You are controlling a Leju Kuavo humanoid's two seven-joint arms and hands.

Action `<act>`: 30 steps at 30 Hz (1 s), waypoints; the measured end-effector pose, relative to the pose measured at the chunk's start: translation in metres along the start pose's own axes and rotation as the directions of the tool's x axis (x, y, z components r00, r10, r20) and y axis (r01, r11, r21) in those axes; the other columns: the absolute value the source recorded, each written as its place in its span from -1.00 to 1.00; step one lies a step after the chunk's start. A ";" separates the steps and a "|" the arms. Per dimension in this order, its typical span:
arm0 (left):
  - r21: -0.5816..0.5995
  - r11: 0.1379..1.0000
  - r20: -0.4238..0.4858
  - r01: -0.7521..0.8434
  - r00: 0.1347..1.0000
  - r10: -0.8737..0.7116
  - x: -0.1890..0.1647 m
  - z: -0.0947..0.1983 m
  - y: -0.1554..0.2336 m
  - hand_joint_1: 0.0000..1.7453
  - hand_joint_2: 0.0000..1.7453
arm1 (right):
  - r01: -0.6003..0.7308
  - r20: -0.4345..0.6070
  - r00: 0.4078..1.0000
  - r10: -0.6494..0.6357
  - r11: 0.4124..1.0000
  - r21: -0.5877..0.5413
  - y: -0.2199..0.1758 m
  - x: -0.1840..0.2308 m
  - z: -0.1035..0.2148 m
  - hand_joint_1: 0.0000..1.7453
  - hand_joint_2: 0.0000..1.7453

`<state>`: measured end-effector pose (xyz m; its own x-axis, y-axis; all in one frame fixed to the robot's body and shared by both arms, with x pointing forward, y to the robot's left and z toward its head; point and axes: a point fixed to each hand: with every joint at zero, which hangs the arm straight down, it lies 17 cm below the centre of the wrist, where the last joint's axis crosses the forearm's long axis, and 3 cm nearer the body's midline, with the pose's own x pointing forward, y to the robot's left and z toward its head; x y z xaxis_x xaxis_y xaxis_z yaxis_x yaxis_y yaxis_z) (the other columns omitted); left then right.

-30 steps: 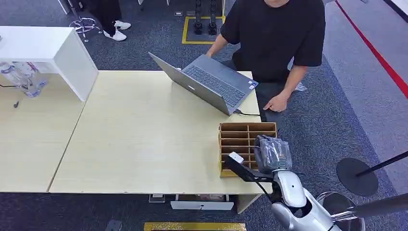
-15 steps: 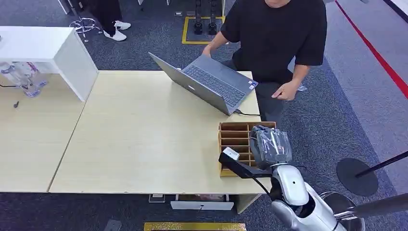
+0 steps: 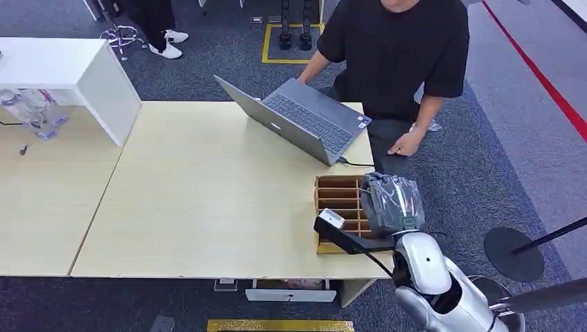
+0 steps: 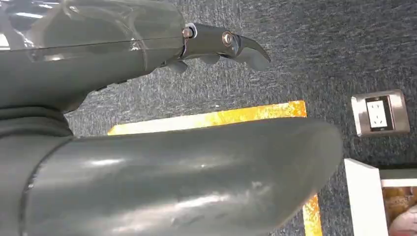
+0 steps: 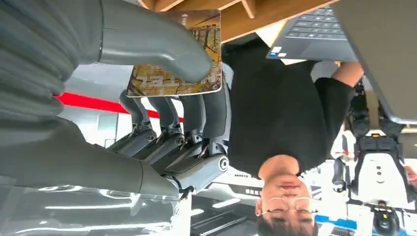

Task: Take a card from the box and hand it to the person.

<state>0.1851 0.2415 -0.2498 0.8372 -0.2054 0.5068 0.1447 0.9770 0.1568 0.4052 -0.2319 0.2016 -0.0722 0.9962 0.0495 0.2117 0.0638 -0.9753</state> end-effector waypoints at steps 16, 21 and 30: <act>-0.020 0.999 -0.005 0.025 1.000 -0.025 0.009 -0.003 -0.003 -1.00 -1.00 | -0.068 -0.180 0.981 0.067 0.998 -0.001 -0.007 -0.097 -0.033 0.54 1.00; -0.024 0.999 -0.002 0.035 0.999 -0.035 0.011 -0.003 -0.004 -1.00 -1.00 | -0.110 -0.212 0.972 0.102 0.994 -0.027 -0.018 -0.116 -0.041 0.54 1.00; -0.035 0.998 0.005 0.048 0.999 -0.047 0.014 -0.003 -0.009 -1.00 -1.00 | -0.167 -0.203 0.971 0.127 0.966 -0.199 -0.061 -0.119 -0.054 0.38 1.00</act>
<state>0.1968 0.2296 -0.2466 0.8269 -0.2517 0.5029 0.2029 0.9675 0.1506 0.4532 -0.3511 0.2672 0.1545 0.9875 -0.0316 0.4106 -0.0933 -0.9070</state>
